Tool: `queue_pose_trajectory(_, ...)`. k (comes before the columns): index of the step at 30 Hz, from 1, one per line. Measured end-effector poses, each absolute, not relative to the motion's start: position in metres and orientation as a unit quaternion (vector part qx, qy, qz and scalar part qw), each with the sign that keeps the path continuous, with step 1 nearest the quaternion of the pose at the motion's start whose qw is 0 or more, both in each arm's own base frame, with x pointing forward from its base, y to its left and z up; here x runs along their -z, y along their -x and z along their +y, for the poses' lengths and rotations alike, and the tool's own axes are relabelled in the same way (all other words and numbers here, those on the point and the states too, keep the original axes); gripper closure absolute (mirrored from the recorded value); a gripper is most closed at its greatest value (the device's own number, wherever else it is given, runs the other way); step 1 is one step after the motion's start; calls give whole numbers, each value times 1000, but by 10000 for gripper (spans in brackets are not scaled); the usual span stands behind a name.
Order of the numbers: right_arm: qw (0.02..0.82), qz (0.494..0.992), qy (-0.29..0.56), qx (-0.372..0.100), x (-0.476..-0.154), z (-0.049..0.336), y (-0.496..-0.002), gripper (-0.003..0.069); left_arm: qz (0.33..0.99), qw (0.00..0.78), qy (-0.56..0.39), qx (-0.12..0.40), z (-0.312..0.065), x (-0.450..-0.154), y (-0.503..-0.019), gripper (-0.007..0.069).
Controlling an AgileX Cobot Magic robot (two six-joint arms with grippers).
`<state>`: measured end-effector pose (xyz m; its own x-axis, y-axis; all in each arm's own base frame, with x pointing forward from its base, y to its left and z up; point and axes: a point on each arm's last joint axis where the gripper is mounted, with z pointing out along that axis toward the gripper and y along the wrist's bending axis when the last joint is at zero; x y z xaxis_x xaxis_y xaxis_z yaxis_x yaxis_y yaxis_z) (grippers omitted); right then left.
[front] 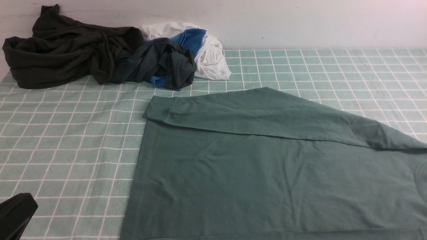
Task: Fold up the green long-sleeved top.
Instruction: Use the left arm to clamp the cuff closest to it
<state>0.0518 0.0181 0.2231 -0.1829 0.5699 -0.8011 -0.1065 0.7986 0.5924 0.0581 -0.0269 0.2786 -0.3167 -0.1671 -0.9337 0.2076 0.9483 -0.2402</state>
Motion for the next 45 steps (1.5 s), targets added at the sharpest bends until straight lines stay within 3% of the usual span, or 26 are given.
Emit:
queue_pose_trajectory(3,632,747,-70,-197,-268,19,-57,673,850,508,-73,122,-26,-301,-76,629)
queue_pose_trajectory(4,626,753,-66,-190,-266,19,-58,673,853,502,-78,115,-25,-303,-78,629)
queue_pose_trajectory(5,611,778,-26,-147,-291,19,-68,673,872,468,-100,98,-22,-316,-91,629)
queue_pose_trajectory(7,574,810,32,-112,-311,20,-82,673,888,432,-136,76,-21,-332,-108,628)
queue_pose_trajectory(10,519,847,72,-95,-321,22,-98,673,896,402,-174,68,-24,-341,-121,628)
queue_pose_trajectory(12,437,886,116,-100,-322,28,-113,673,906,349,-229,71,-35,-342,-137,625)
queue_pose_trajectory(16,319,921,197,-111,-315,44,-125,673,922,216,-313,77,-61,-312,-164,590)
queue_pose_trajectory(19,272,926,238,-112,-310,52,-126,673,915,146,-372,60,-82,-287,-180,542)
queue_pose_trajectory(20,271,925,242,-111,-310,53,-125,673,915,138,-375,59,-84,-284,-182,538)
queue_pose_trajectory(28,294,917,251,-102,-311,55,-131,673,883,20,-469,23,-137,-209,-211,293)
queue_pose_trajectory(32,304,914,251,-100,-313,55,-133,673,881,7,-472,20,-149,-175,-225,238)
queue_pose_trajectory(35,304,913,251,-100,-313,55,-133,673,880,-4,-475,14,-152,-156,-232,236)
queue_pose_trajectory(40,304,913,252,-98,-312,55,-133,673,879,-14,-476,12,-154,-152,-235,265)
queue_pose_trajectory(45,305,913,253,-96,-312,55,-133,673,883,-20,-468,22,-154,-155,-232,471)
